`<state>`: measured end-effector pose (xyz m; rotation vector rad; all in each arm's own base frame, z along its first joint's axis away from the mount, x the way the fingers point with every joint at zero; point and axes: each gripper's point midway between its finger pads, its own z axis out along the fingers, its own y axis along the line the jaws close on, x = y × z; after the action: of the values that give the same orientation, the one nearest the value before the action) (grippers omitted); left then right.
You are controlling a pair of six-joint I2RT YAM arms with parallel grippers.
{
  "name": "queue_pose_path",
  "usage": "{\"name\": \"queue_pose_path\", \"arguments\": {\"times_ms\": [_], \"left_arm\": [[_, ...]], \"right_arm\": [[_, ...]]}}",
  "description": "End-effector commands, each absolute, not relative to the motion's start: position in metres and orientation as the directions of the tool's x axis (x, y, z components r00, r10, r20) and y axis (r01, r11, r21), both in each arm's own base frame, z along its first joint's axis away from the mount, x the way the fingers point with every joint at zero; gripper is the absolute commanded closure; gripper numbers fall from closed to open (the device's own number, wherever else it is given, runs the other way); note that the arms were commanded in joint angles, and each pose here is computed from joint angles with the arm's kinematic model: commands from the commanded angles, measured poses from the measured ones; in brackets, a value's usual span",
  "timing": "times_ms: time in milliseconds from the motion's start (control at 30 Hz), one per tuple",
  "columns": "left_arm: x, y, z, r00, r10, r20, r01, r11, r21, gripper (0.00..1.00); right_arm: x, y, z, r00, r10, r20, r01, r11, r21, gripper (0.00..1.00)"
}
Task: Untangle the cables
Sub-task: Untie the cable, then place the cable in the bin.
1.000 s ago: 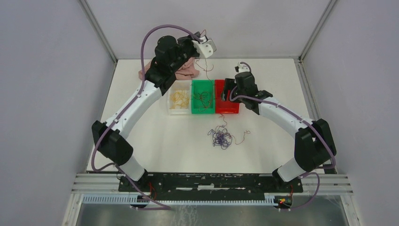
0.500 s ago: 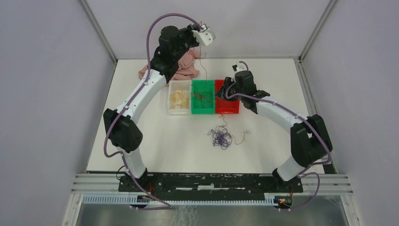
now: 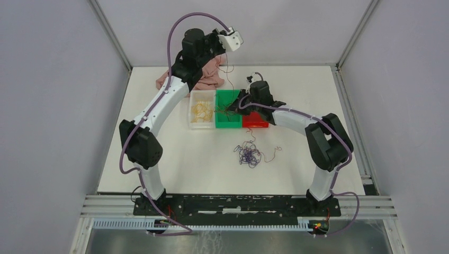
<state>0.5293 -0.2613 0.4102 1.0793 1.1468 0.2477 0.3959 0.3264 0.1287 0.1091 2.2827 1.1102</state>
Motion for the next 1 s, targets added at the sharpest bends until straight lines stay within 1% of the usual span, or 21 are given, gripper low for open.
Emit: {"name": "queue_pose_path", "arguments": {"times_ms": [0, 133, 300, 600, 700, 967], "left_arm": [[0.517, -0.263, 0.42, 0.442, 0.593, -0.673, 0.399, 0.542, 0.739, 0.97], [0.513, -0.265, 0.411, 0.414, 0.583, -0.699, 0.436, 0.547, 0.715, 0.97], [0.506, -0.265, 0.401, 0.374, 0.57, -0.732, 0.489, 0.549, 0.678, 0.97], [0.502, -0.265, 0.379, 0.285, 0.532, -0.797, 0.57, 0.574, 0.587, 0.97], [0.496, -0.266, 0.375, 0.268, 0.521, -0.81, 0.593, 0.573, 0.565, 0.97], [0.483, -0.268, 0.372, 0.253, 0.492, -0.833, 0.632, 0.568, 0.527, 0.97]], "right_arm": [[0.406, 0.339, 0.156, -0.748, 0.348, -0.565, -0.217, 0.677, 0.703, 0.89], [0.41, 0.333, 0.141, -0.738, 0.367, -0.567, -0.145, 0.734, 0.664, 0.94], [0.414, 0.338, 0.137, -0.737, 0.38, -0.559, -0.143, 0.721, 0.678, 0.97], [0.419, 0.333, 0.128, -0.733, 0.376, -0.567, -0.113, 0.755, 0.646, 0.98], [0.42, 0.331, 0.116, -0.736, 0.362, -0.572, -0.094, 0.781, 0.617, 1.0], [0.42, 0.322, 0.079, -0.751, 0.312, -0.582, -0.047, 0.854, 0.518, 1.0]]}}
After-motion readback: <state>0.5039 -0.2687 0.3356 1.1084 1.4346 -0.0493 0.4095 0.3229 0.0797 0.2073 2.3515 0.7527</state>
